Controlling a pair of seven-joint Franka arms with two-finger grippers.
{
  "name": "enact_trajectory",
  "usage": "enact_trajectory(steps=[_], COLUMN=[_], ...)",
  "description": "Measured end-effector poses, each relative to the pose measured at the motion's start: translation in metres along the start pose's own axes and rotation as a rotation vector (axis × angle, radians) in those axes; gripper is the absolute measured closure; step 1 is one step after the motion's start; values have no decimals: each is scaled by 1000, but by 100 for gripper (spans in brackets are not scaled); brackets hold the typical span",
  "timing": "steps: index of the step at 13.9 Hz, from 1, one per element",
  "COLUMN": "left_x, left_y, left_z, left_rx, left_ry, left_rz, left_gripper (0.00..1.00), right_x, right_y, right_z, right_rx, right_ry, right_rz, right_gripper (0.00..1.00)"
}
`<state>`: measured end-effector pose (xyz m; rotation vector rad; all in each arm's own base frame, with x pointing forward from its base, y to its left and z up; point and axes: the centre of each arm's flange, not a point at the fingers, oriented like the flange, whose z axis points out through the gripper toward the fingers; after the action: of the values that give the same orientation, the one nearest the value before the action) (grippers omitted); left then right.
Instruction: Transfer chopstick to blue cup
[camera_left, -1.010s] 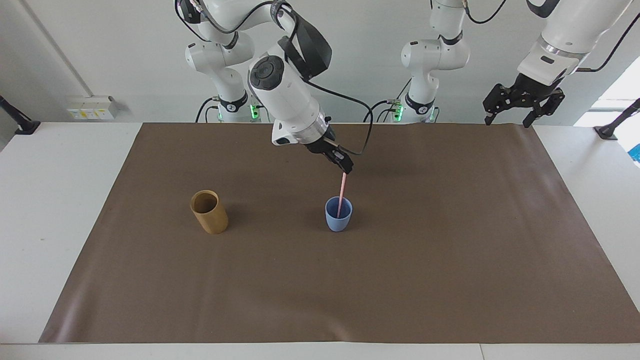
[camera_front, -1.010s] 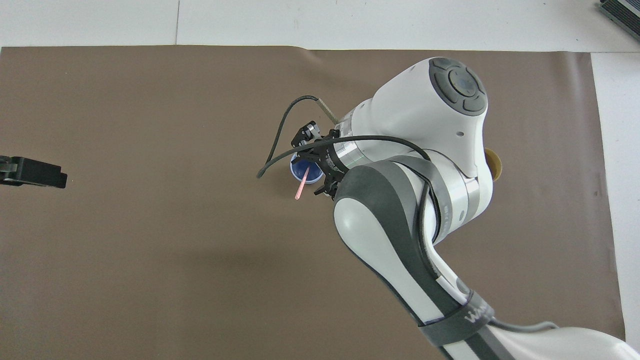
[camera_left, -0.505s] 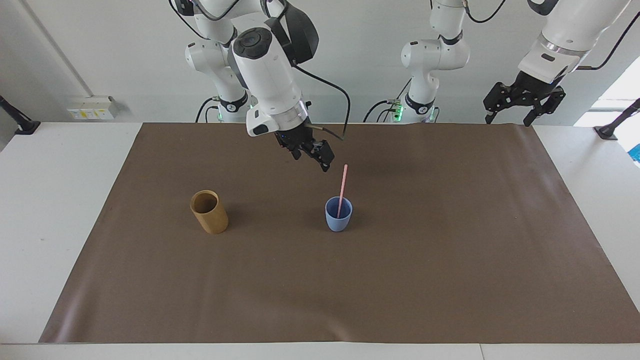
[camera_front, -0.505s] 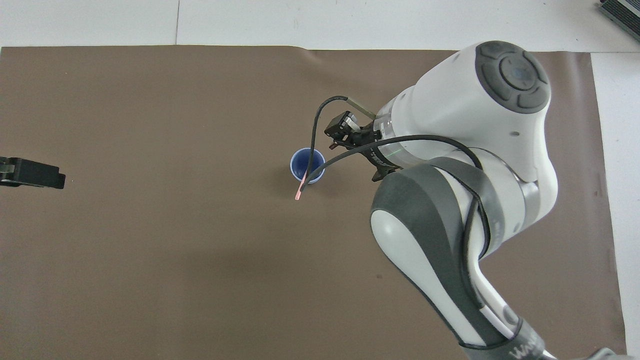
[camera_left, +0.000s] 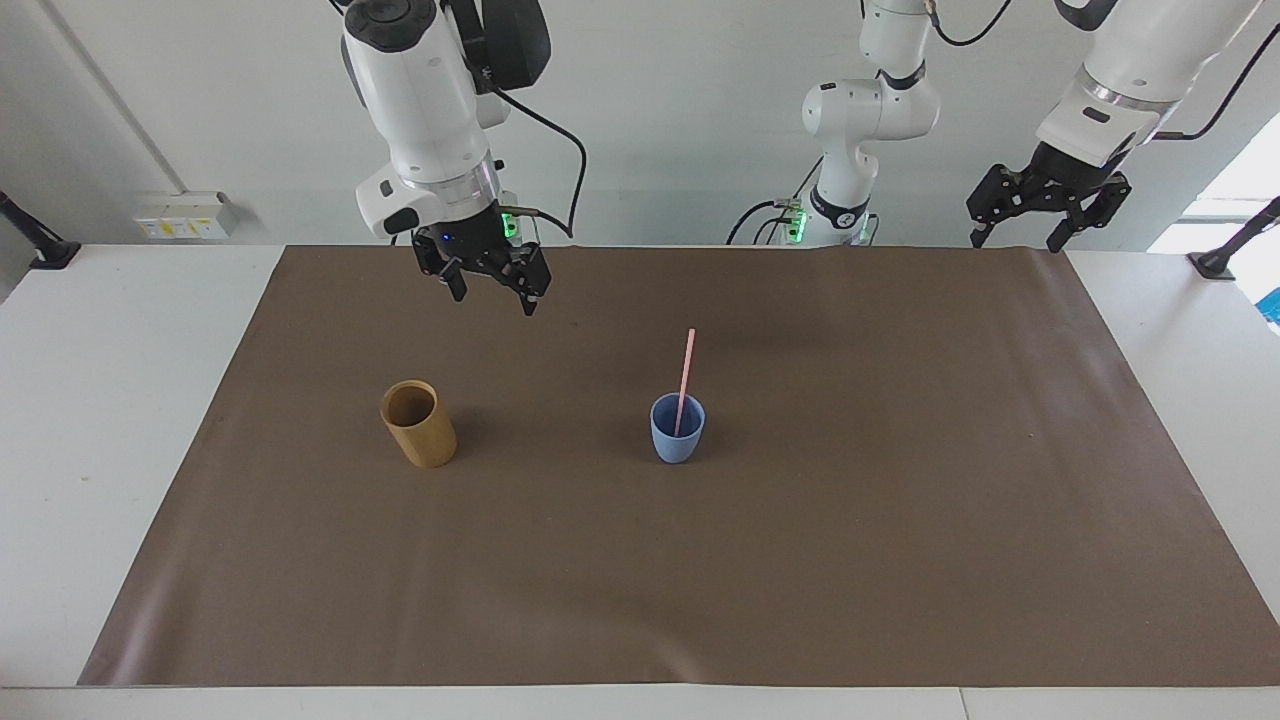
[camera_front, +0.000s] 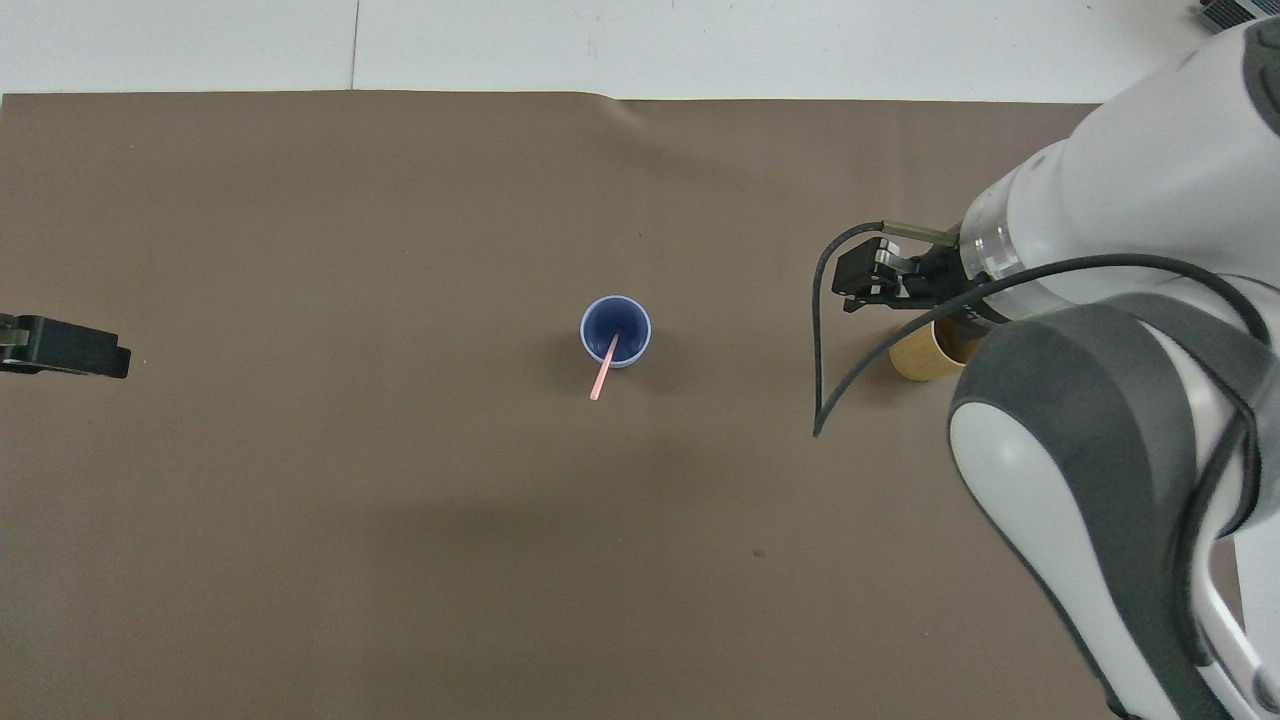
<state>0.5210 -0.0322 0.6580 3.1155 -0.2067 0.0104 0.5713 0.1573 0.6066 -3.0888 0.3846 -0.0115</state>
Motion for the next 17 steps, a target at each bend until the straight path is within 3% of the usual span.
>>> enact_trajectory(steps=[6,12,17], left_x=[0,0,0], left_y=[0,0,0], left_z=[0,0,0], left_rx=[0,0,0], left_ry=[0,-1,-1], left_rz=[0,0,0], left_gripper=[0,0,0], right_x=[-29,-4,10], right_y=[47,104,111], right_z=[-26,-40,-41], right_rx=[-40,-35,-34], right_ry=[-9,3,-6], right_rz=[-109,-81,-63], right_gripper=[0,0,0])
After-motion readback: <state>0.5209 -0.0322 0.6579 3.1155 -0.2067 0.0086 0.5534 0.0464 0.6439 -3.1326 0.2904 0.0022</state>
